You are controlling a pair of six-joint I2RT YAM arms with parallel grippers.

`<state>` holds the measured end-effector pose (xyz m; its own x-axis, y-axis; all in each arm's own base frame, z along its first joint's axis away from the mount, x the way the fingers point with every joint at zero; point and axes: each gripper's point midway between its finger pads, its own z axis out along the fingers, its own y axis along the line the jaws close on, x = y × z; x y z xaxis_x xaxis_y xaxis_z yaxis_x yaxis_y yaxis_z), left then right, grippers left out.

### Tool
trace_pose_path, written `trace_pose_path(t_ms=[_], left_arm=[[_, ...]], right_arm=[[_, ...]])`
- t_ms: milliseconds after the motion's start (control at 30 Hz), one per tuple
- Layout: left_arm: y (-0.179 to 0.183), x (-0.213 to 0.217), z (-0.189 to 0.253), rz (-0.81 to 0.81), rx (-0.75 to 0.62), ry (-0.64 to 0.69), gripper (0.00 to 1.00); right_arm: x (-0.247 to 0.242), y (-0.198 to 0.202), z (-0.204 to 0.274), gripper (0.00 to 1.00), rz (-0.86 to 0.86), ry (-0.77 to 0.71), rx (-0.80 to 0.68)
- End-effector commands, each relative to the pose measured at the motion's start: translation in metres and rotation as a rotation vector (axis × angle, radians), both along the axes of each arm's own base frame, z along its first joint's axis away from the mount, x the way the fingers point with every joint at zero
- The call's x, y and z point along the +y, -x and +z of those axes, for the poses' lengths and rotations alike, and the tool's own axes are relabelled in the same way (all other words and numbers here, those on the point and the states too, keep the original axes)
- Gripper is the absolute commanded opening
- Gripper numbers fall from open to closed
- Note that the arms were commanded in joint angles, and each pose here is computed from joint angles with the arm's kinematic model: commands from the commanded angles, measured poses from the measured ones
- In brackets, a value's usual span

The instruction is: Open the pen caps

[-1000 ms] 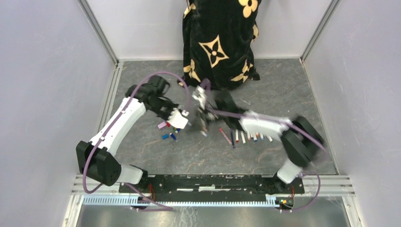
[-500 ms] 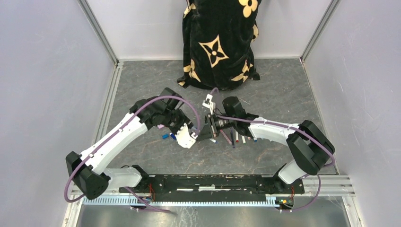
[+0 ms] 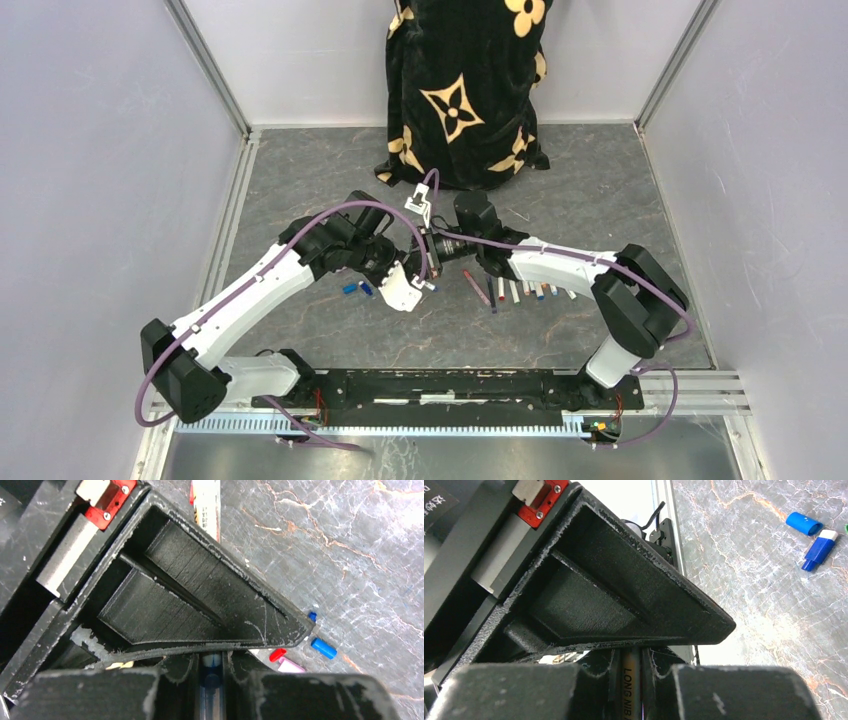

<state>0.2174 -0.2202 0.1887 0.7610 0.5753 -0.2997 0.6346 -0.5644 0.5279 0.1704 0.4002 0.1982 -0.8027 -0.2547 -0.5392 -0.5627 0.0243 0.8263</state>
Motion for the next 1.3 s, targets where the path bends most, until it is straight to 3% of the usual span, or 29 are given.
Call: trace_pose_path(t_ms=[0,67,100,133,167,300,400,467,500,533,700,767,800,833,867,900,933,1000,1033,1133,1267], left_arm=[[-0.002,-0.005,0.0,-0.019,-0.008,-0.002,0.02],[-0.004,-0.003,-0.001,-0.023,-0.022,-0.013,0.02],[-0.004,-0.004,0.0,-0.033,-0.029,-0.013,0.02],[-0.004,-0.005,0.001,-0.042,-0.034,-0.008,0.02],[-0.003,-0.007,0.002,-0.053,-0.034,-0.001,0.02],[-0.002,-0.009,0.007,-0.078,-0.043,0.007,0.02],[-0.001,-0.011,0.009,-0.081,-0.028,0.011,0.02],[-0.001,-0.015,0.012,-0.077,-0.014,0.026,0.02],[-0.001,-0.016,0.012,-0.076,-0.006,0.03,0.02],[-0.001,-0.018,0.013,-0.074,0.003,0.037,0.02],[-0.009,-0.037,0.018,-0.085,0.037,0.077,0.02],[-0.022,-0.035,0.015,-0.083,0.006,0.019,0.02],[-0.045,-0.012,0.016,0.0,-0.038,-0.056,0.02],[-0.074,0.031,0.022,0.108,-0.051,-0.089,0.02],[-0.104,0.1,0.033,0.224,-0.065,-0.091,0.02],[-0.106,0.15,0.028,0.265,-0.05,-0.111,0.02],[-0.086,0.153,0.018,0.211,-0.019,-0.158,0.02],[-0.077,0.086,0.024,0.189,-0.153,-0.078,0.02],[-0.071,0.073,0.018,0.152,-0.174,-0.09,0.02],[-0.061,0.066,0.024,0.147,-0.109,-0.105,0.02],[-0.049,0.04,0.025,0.1,-0.098,-0.069,0.02]], right_arm=[[0.005,-0.002,0.025,0.0,0.017,-0.08,-0.054],[0.004,0.0,0.024,0.0,0.018,-0.075,-0.05],[0.004,-0.001,0.025,0.08,0.016,-0.072,-0.044],[0.005,-0.002,0.025,0.25,0.016,-0.07,-0.043],[0.007,-0.004,0.028,0.35,0.016,-0.07,-0.045],[0.02,-0.018,0.032,0.4,0.026,-0.047,-0.07],[0.029,-0.029,0.034,0.34,0.011,-0.041,-0.087],[0.035,-0.037,0.036,0.16,-0.002,-0.045,-0.089],[0.04,-0.041,0.038,0.01,-0.011,-0.053,-0.094],[0.044,-0.046,0.04,0.0,-0.024,-0.059,-0.095],[0.079,-0.089,0.046,0.0,-0.121,-0.051,-0.19],[0.084,-0.109,0.013,0.0,-0.107,0.102,-0.179],[0.059,-0.091,-0.021,0.0,-0.032,0.254,-0.152],[-0.005,-0.037,-0.071,0.0,0.059,0.441,-0.19],[-0.068,0.019,-0.094,0.0,-0.047,0.409,-0.186],[-0.098,0.036,-0.097,0.0,-0.241,0.224,-0.06],[-0.107,0.038,-0.083,0.0,-0.286,0.105,0.043],[-0.087,0.025,-0.075,0.0,-0.107,0.22,-0.006],[-0.08,0.02,-0.069,0.0,-0.095,0.224,-0.03],[-0.075,0.02,-0.055,0.0,-0.12,0.155,-0.023],[-0.072,0.008,-0.05,0.0,-0.097,0.189,-0.08]])
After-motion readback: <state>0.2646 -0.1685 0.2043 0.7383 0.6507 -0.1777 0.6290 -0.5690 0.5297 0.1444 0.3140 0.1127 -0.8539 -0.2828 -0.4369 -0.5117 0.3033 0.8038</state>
